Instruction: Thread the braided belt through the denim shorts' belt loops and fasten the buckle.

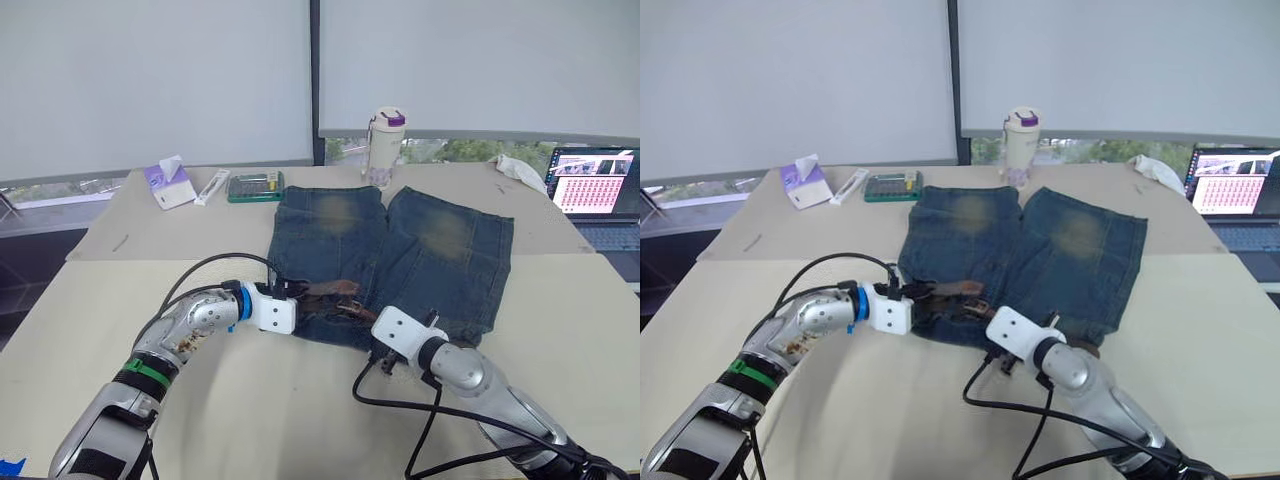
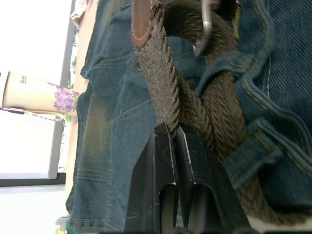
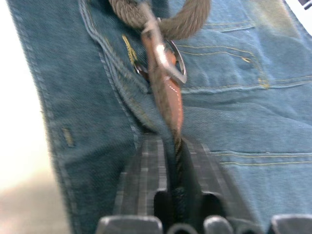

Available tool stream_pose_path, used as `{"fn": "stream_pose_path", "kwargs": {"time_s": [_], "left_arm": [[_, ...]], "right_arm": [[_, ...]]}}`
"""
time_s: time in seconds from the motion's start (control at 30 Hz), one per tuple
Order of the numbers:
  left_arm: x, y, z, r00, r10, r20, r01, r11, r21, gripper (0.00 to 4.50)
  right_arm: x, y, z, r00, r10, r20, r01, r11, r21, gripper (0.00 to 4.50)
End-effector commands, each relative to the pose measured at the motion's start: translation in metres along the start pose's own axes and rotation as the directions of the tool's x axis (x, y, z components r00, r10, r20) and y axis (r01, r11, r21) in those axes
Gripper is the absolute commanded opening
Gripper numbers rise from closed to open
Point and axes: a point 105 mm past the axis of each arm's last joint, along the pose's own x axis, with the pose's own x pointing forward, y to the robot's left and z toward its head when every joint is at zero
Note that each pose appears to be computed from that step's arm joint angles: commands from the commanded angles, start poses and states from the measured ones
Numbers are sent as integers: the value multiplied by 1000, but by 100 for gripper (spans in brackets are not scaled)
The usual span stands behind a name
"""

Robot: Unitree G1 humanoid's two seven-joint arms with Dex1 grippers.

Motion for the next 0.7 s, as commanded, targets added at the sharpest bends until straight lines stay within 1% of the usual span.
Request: {"fn": "stream_pose_path", "kwargs": {"time_s": [0.03, 0.1, 0.17, 0.23, 0.3, 0.33, 0.37, 0.47, 0.57, 0.63, 0.7], "left_arm": [[0, 12, 7, 1000, 8, 21, -10, 998, 58, 0], [-1, 14, 7, 999, 28, 22, -29, 999, 42, 0], [-1, 21, 5, 994, 104, 22, -104, 994, -23, 0], [-1, 25, 4, 989, 149, 17, -148, 988, -53, 0], [0, 27, 6, 985, 173, 29, -170, 983, -75, 0], [0, 29, 8, 981, 194, 32, -190, 978, -87, 0], [1, 30, 9, 978, 207, 37, -203, 975, -91, 0], [2, 30, 12, 973, 228, 44, -223, 970, -95, 0], [4, 29, 14, 970, 239, 47, -234, 967, -98, 0], [5, 29, 15, 968, 245, 48, -239, 966, -103, 0], [5, 29, 16, 965, 256, 55, -250, 962, -108, 0]], "right_arm": [[-3, -4, 5, 999, -17, 30, 18, 1000, -20, 6], [-3, -5, 6, 999, -26, 41, 26, 1000, 4, 6], [-5, -11, 18, 992, -67, 104, 56, 993, 99, 6], [-8, -11, 24, 989, -45, 140, 25, 990, 142, 6], [-12, -5, 21, 991, 10, 136, -35, 982, 183, 96], [-14, -6, 22, 989, 1, 148, -32, 979, 203, 121], [-17, -9, 27, 984, -9, 177, -30, 975, 218, 161], [-22, -15, 42, 964, -34, 263, -65, 931, 359, 262], [-25, -16, 50, 949, -50, 312, -116, 864, 490, 262], [-24, -18, 52, 944, -82, 320, -127, 804, 582, 262], [-20, -19, 51, 944, -118, 308, -141, 700, 700, 262]]}}
